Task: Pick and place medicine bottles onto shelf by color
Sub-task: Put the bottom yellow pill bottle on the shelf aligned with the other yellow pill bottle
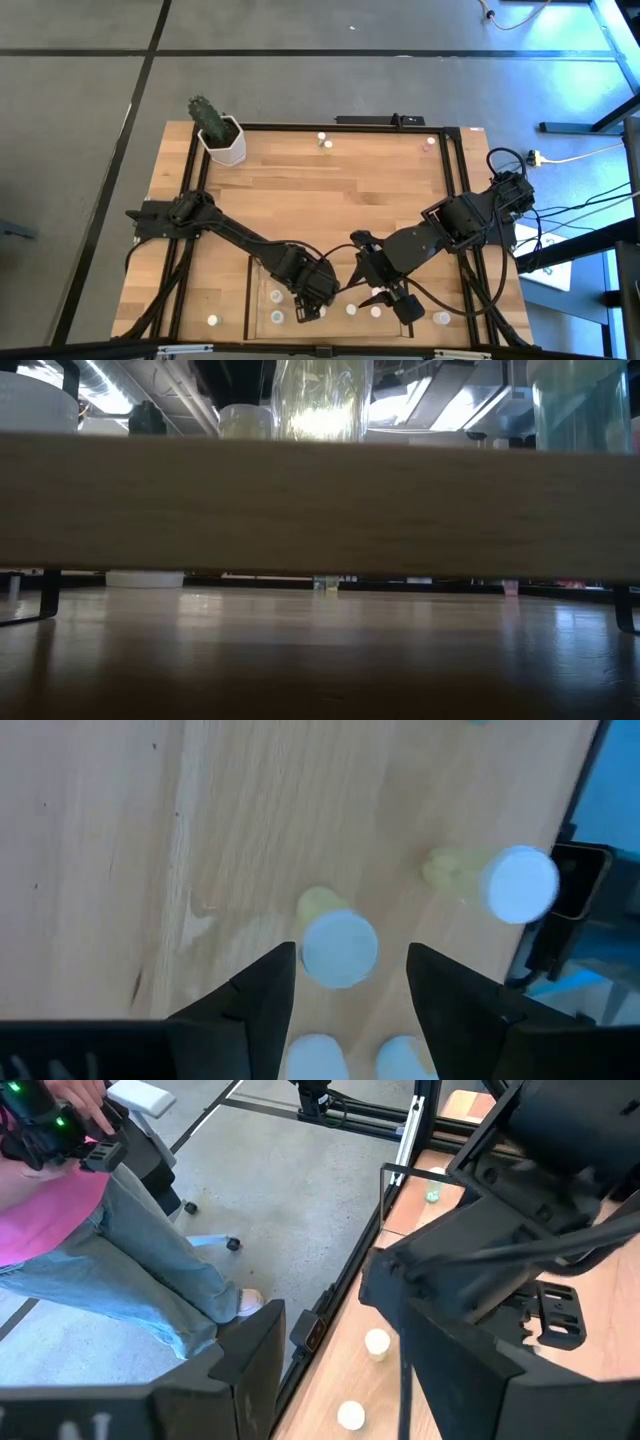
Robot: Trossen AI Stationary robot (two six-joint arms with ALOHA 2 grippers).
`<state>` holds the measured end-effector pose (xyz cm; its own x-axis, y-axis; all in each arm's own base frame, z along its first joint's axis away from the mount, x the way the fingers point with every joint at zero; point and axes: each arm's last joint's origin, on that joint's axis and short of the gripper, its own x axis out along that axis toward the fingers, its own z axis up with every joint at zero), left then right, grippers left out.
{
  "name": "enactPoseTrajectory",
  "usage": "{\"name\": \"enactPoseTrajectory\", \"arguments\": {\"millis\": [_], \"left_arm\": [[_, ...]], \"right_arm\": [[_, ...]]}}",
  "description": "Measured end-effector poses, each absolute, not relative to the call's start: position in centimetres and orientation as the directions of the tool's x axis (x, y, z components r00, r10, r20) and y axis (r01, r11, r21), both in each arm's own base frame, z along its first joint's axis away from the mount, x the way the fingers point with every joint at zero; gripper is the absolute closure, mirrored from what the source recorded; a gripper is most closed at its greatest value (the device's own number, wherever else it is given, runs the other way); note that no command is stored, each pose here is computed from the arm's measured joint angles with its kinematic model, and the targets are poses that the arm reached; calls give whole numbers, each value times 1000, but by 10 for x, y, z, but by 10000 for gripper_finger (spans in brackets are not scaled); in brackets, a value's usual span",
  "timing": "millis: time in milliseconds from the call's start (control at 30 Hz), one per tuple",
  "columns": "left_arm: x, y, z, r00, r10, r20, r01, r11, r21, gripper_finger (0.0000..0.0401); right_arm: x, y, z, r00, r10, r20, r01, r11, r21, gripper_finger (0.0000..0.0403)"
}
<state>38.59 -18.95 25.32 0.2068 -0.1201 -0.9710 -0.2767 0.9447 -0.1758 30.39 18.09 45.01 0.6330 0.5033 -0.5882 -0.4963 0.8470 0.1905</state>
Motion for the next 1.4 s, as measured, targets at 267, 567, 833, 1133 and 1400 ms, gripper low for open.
{"name": "enactPoseTrajectory", "arguments": {"millis": [267, 567, 833, 1133, 1400], "left_arm": [[375, -181, 284, 265, -136, -955, -276, 938, -210, 215], [364, -183, 276, 166, -72, -984, -347, 929, -126, 215], [366, -182, 250, 113, -41, -993, -410, 908, -84, 215], [366, -180, 233, 104, -32, -994, -441, 894, -75, 215], [371, -180, 231, 152, -40, -988, -457, 883, -106, 215]], "right_arm": [[304, 181, 450, 634, 503, -587, -497, 847, 190, 196], [304, 181, 451, 636, 505, -583, -498, 846, 190, 196], [304, 181, 451, 638, 506, -580, -498, 846, 191, 196], [304, 181, 452, 640, 508, -577, -499, 846, 191, 196], [304, 181, 452, 640, 507, -577, -499, 846, 190, 196]]}}
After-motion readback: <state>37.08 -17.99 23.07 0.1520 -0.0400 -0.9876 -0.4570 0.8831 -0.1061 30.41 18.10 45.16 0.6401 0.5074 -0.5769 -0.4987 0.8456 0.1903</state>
